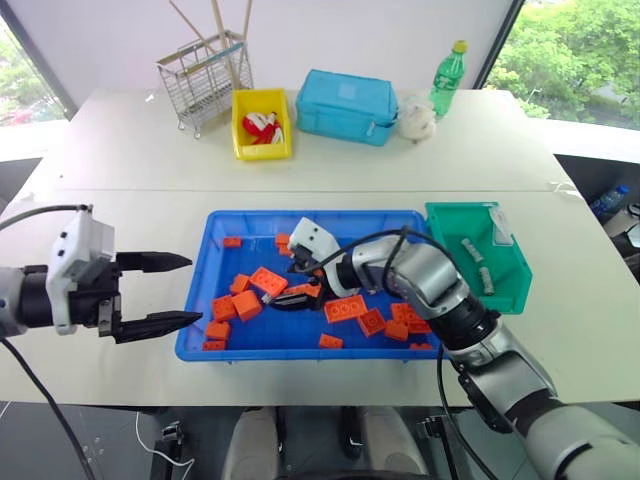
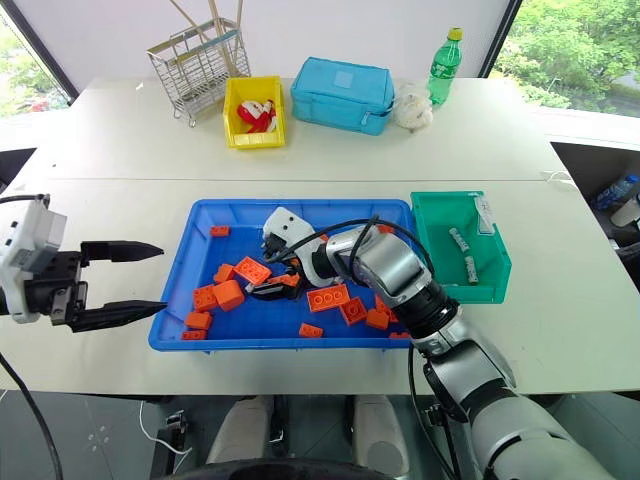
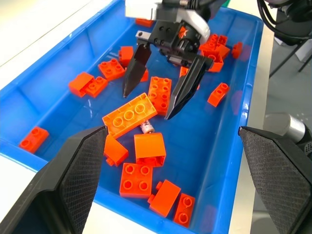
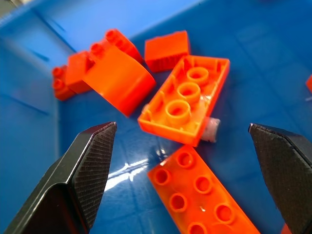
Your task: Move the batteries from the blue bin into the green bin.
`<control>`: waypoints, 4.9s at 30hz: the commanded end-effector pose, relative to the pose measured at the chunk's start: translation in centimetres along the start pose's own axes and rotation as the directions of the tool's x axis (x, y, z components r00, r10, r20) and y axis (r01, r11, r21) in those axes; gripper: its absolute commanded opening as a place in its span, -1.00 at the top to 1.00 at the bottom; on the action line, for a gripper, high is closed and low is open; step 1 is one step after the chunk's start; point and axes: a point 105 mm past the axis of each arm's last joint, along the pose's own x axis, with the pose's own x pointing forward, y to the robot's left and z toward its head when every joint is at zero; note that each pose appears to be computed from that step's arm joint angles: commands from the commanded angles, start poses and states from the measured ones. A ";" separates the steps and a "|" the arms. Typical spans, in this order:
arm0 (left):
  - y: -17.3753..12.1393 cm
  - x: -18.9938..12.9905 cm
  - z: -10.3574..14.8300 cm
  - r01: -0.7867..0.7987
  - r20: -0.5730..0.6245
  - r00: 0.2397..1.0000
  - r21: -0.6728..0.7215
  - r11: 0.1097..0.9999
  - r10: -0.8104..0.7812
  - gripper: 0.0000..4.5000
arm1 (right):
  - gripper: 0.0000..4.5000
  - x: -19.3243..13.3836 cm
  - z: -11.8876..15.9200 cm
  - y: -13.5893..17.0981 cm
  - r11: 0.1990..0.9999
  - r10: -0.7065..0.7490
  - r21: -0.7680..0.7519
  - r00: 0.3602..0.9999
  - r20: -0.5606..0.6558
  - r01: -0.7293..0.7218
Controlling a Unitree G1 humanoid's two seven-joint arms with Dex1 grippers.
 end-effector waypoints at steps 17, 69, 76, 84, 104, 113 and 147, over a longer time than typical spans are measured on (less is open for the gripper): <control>0.3 0.4 0.2 -0.017 0.028 0.999 0.023 1.000 0.016 -1.00 | 0.47 0.7 1.2 -0.1 0.996 -0.042 -0.080 0.997 0.071 0.047; 0.8 0.6 0.6 -0.026 0.038 0.999 0.043 0.999 0.024 -1.00 | -0.17 1.5 2.2 0.0 0.840 0.144 -0.507 0.980 -0.136 -0.193; 0.8 0.6 0.5 -0.035 0.042 0.999 0.040 0.999 0.033 -1.00 | -0.17 2.2 0.5 -0.6 0.824 0.120 -0.526 0.973 -0.198 -0.209; 0.7 1.0 0.6 -0.022 0.052 0.998 0.043 0.999 0.020 -1.00 | 0.94 1.8 2.1 -0.4 0.812 0.142 -0.543 0.975 -0.170 -0.213; 0.2 6.3 3.3 0.190 0.196 0.958 0.111 0.975 -0.209 -1.00 | 0.94 -27.1 -3.7 -6.3 0.760 -0.650 0.013 0.759 0.018 0.650; 0.3 7.3 3.4 0.226 0.206 0.946 0.128 0.966 -0.249 -1.00 | -0.07 -26.8 -6.3 -6.0 0.728 -0.686 0.002 0.727 -0.027 0.686; 0.0 7.7 3.9 0.223 0.209 0.945 0.149 0.963 -0.251 -1.00 | -0.97 -10.0 -4.5 -3.6 0.918 -0.388 -0.121 0.919 -0.065 0.379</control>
